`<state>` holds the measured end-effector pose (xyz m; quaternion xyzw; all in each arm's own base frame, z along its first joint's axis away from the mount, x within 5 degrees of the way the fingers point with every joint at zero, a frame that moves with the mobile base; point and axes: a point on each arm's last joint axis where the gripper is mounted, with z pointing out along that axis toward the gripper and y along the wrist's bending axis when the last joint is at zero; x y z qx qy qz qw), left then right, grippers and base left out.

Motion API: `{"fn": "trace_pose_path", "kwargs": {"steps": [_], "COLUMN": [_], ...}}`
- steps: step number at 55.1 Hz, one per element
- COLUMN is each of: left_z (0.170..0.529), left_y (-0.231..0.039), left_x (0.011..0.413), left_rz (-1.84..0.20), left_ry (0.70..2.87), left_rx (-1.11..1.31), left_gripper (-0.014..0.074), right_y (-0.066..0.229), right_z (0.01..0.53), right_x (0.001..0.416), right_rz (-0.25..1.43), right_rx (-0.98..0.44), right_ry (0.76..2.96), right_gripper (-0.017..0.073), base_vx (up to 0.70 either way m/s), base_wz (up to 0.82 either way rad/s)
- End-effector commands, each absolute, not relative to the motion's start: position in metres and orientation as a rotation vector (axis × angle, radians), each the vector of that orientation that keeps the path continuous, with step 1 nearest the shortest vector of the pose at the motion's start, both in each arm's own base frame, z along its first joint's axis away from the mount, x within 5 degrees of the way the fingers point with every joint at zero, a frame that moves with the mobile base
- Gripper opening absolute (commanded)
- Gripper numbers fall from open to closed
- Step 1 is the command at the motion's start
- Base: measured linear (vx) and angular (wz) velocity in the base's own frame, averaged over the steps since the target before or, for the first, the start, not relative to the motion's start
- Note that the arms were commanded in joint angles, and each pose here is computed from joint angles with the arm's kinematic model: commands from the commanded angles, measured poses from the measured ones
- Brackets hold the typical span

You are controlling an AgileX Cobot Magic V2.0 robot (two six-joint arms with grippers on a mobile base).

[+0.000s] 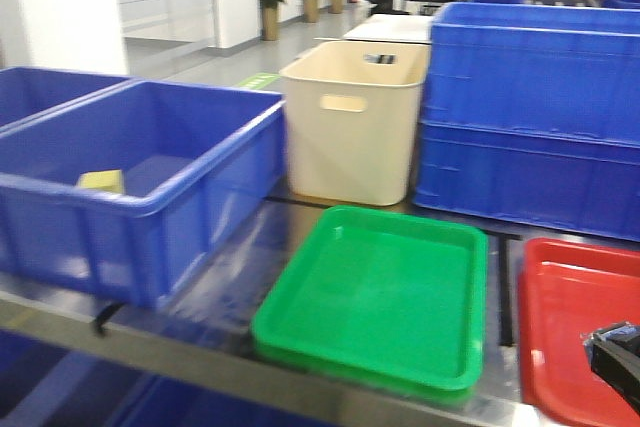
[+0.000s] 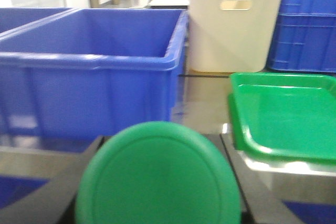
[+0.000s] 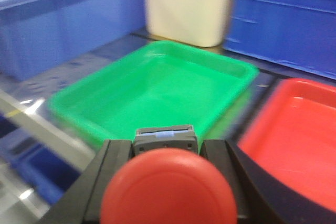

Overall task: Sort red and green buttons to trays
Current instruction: 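Drive the base away from the table to the counter with trays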

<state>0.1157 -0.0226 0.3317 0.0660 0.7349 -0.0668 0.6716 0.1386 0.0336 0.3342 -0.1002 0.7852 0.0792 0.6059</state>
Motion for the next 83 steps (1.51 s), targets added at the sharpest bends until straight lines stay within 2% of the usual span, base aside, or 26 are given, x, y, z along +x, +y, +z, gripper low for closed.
{"fn": "trace_pose_path", "kwargs": {"steps": [1, 32, 83], "left_z": [0.3497, 0.3497, 0.3497], "left_y": [-0.0240, -0.0240, -0.0240], "left_x": [0.1142, 0.1142, 0.1142], "left_rz": [-0.175, -0.175, -0.175], "left_ry": [1.537, 1.537, 1.537], "left_rx": [0.146, 0.146, 0.146], "left_gripper": [-0.0006, -0.0006, -0.0006], "right_y": [0.0326, 0.0326, 0.0326], "right_z": [0.3528, 0.3528, 0.3528], "right_x": [0.1394, 0.1394, 0.1394], "right_rz": [0.175, 0.175, 0.175], "right_rx": [-0.212, -0.212, -0.212], "right_ry": [1.696, 1.696, 1.696], "right_gripper": [-0.0009, -0.0009, -0.0009], "base_vx": [0.25, 0.20, 0.07], "base_wz": [-0.54, -0.35, -0.12]}}
